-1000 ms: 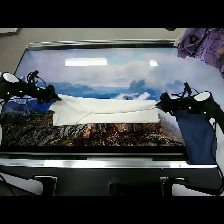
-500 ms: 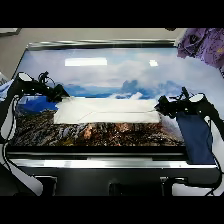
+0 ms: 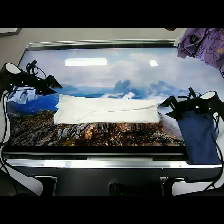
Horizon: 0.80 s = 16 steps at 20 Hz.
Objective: Fold the clothes and pants, and hang the long-sleeved shirts on hangers.
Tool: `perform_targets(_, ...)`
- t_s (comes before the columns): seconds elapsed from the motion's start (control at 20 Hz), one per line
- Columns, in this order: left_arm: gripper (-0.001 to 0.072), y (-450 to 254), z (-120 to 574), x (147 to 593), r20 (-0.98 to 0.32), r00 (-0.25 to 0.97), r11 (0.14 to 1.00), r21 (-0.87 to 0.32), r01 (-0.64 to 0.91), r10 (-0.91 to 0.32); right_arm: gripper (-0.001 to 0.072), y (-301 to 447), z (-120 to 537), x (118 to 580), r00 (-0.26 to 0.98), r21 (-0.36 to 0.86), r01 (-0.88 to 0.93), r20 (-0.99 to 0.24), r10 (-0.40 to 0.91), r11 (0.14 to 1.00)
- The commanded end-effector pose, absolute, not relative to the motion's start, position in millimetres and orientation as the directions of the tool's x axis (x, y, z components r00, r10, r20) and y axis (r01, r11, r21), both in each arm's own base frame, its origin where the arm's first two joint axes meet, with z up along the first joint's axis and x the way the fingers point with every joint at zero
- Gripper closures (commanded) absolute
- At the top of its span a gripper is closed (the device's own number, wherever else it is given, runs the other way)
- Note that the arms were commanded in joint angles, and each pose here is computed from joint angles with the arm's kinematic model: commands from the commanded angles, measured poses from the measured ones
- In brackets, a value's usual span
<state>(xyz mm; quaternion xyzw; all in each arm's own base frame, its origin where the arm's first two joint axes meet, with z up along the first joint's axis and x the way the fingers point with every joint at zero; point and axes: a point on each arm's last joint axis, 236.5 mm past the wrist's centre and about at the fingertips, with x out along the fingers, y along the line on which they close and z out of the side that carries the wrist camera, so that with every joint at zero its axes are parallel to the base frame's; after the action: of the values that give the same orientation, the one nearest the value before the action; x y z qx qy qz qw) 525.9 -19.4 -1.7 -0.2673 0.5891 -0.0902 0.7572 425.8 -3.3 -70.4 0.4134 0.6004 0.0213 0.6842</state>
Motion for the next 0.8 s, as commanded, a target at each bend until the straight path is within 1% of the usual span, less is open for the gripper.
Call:
perform_targets(0.0, 0.0162, -7.8, 14.4, 525.1, -0.86, 0.318, 0.869, -0.466, -0.166, -0.4, 0.0027, 9.2, -80.0, 433.1, 0.281, 0.673, 0.393, -0.737, 0.615, 0.627)
perform_targets(0.1, 0.0162, -6.7, 18.5, 524.8, -0.86, 0.326, 0.872, -0.461, -0.163, -0.394, 0.0032, 17.5, -84.6, 440.7, 0.298, 0.705, 0.387, -0.706, 0.642, 0.595)
perform_targets(0.15, 0.0162, -6.7, 19.5, 524.8, -0.859, 0.327, 0.872, -0.461, -0.162, -0.393, 0.0036, 23.4, -88.1, 440.9, 0.289, 0.705, 0.386, -0.705, 0.648, 0.595)
perform_targets(0.25, 0.0162, -7.5, 20.0, 524.7, -0.859, 0.327, 0.872, -0.462, -0.162, -0.394, 0.0053, 43.1, -97.1, 436.6, 0.241, 0.696, 0.366, -0.712, 0.659, 0.618)
perform_targets(0.3, 0.0162, -8.5, 19.9, 524.5, -0.859, 0.326, 0.871, -0.463, -0.163, -0.395, 0.0073, 54.5, -100.2, 434.6, 0.219, 0.693, 0.348, -0.715, 0.664, 0.632)
perform_targets(0.35, 0.0162, -9.8, 19.8, 523.9, -0.859, 0.322, 0.871, -0.463, -0.162, -0.397, 0.0204, 66.3, -102.3, 432.9, 0.199, 0.69, 0.325, -0.718, 0.667, 0.647)
perform_targets(0.4, 0.0162, -11.4, 19.8, 523.7, -0.86, 0.321, 0.871, -0.464, -0.161, -0.398, 0.0406, 74.5, -103.2, 432.2, 0.187, 0.684, 0.304, -0.725, 0.663, 0.663)
perform_targets(0.45, 0.0162, -13.9, 19.8, 523.8, -0.859, 0.319, 0.872, -0.464, -0.158, -0.4, 0.0671, 80.9, -100.9, 432.3, 0.184, 0.686, 0.287, -0.725, 0.664, 0.669)
perform_targets(0.55, 0.0178, -24.5, 19.3, 523.7, -0.859, 0.311, 0.874, -0.465, -0.141, -0.407, 0.0683, 82.0, -86.3, 434.7, 0.203, 0.688, 0.273, -0.724, 0.659, 0.672)
perform_targets(0.6, 0.0223, -34.0, 18.6, 523.4, -0.856, 0.303, 0.872, -0.472, -0.13, -0.419, 0.0684, 78.0, -74.9, 435.2, 0.218, 0.678, 0.281, -0.735, 0.643, 0.68)
perform_targets(0.65, 0.039, -47.4, 16.9, 522.8, -0.852, 0.29, 0.869, -0.482, -0.114, -0.435, 0.0684, 71.3, -63.1, 433.3, 0.222, 0.65, 0.281, -0.76, 0.611, 0.706)
perform_targets(0.7, 0.0647, -66.9, 14.5, 521.6, -0.846, 0.271, 0.862, -0.498, -0.091, -0.46, 0.0684, 65.9, -50.1, 430.0, 0.218, 0.625, 0.279, -0.78, 0.586, 0.729)
perform_targets(0.75, 0.0687, -89.6, 11.3, 521.3, -0.837, 0.254, 0.855, -0.515, -0.065, -0.485, 0.0684, 59.3, -35.1, 425.7, 0.209, 0.595, 0.279, -0.804, 0.557, 0.754)
